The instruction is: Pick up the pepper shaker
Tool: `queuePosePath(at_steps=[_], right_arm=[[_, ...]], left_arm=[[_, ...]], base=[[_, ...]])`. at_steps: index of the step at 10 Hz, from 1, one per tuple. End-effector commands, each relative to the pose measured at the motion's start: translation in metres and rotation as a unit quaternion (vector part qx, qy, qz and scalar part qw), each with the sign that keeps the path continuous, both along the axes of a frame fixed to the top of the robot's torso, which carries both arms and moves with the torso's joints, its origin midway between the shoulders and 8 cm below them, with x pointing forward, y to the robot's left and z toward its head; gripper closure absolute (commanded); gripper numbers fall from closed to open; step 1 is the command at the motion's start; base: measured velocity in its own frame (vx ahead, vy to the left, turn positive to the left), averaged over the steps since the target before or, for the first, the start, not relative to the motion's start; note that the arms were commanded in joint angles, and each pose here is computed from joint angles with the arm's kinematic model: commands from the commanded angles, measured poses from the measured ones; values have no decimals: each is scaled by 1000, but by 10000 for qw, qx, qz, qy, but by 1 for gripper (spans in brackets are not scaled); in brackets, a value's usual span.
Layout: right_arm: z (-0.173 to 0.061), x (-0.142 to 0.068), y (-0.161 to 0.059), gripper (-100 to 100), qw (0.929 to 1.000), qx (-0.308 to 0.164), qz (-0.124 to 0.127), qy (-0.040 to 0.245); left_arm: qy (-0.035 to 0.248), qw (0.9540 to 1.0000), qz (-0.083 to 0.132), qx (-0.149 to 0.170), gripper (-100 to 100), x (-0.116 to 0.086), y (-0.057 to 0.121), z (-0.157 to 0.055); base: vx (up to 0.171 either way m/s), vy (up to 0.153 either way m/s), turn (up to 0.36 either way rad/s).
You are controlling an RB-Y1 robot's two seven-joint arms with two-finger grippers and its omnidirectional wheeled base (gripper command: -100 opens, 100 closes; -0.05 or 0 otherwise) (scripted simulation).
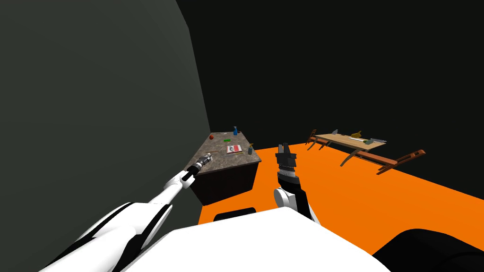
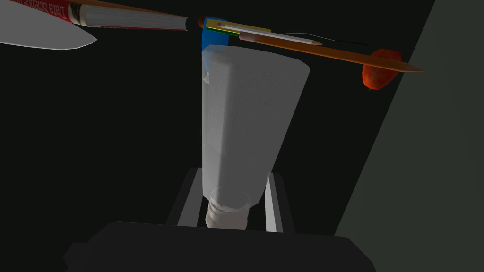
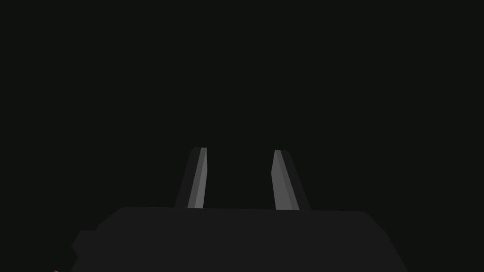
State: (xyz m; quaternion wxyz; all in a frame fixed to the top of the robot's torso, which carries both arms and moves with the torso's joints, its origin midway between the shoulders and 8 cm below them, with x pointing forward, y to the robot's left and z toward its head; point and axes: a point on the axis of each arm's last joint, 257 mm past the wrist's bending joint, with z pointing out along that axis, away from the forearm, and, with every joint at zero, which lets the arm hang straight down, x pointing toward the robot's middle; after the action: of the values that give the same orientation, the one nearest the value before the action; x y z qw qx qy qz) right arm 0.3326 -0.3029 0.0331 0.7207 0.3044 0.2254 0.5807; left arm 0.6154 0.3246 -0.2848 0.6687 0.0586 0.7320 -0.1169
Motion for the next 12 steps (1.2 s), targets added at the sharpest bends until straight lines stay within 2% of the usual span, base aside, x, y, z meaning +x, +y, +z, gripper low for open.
queuePosePath(at_steps=[1, 2, 3, 4, 5, 8, 9, 10, 12], right_arm=[[0, 0, 0, 0, 10000, 0, 0, 0], [0, 0, 0, 0, 10000, 0, 0, 0], [0, 0, 0, 0, 10000, 0, 0, 0], [0, 0, 0, 0, 10000, 0, 0, 0], [0, 0, 0, 0, 10000, 0, 0, 0], [0, 0, 0, 0, 10000, 0, 0, 0], [0, 0, 0, 0, 10000, 0, 0, 0], [0, 0, 0, 0, 10000, 0, 0, 0], [0, 0, 0, 0, 10000, 0, 0, 0]], left_arm=[[0, 10000, 0, 0, 100, 0, 0, 0], [-1, 10000, -1, -1, 100, 0, 0, 0], [-1, 10000, -2, -2, 0, 0, 0, 0], [156, 9998, 96, -16, 100, -11, 8, -15], [261, 9995, 151, -12, 100, -15, 13, -24], [55, 10000, 26, -24, 100, -13, 2, -9], [223, 9997, 135, -32, 100, -24, 12, -25], [246, 9996, 132, -35, 100, -30, 12, -30], [72, 10000, 32, -43, 100, -27, 4, -16]], base=[[0, 0, 0], [0, 0, 0], [0, 0, 0], [41, 7, -45], [58, 13, -35], [9, 3, 12], [37, 5, -48], [59, 14, -23], [14, 3, 6]])
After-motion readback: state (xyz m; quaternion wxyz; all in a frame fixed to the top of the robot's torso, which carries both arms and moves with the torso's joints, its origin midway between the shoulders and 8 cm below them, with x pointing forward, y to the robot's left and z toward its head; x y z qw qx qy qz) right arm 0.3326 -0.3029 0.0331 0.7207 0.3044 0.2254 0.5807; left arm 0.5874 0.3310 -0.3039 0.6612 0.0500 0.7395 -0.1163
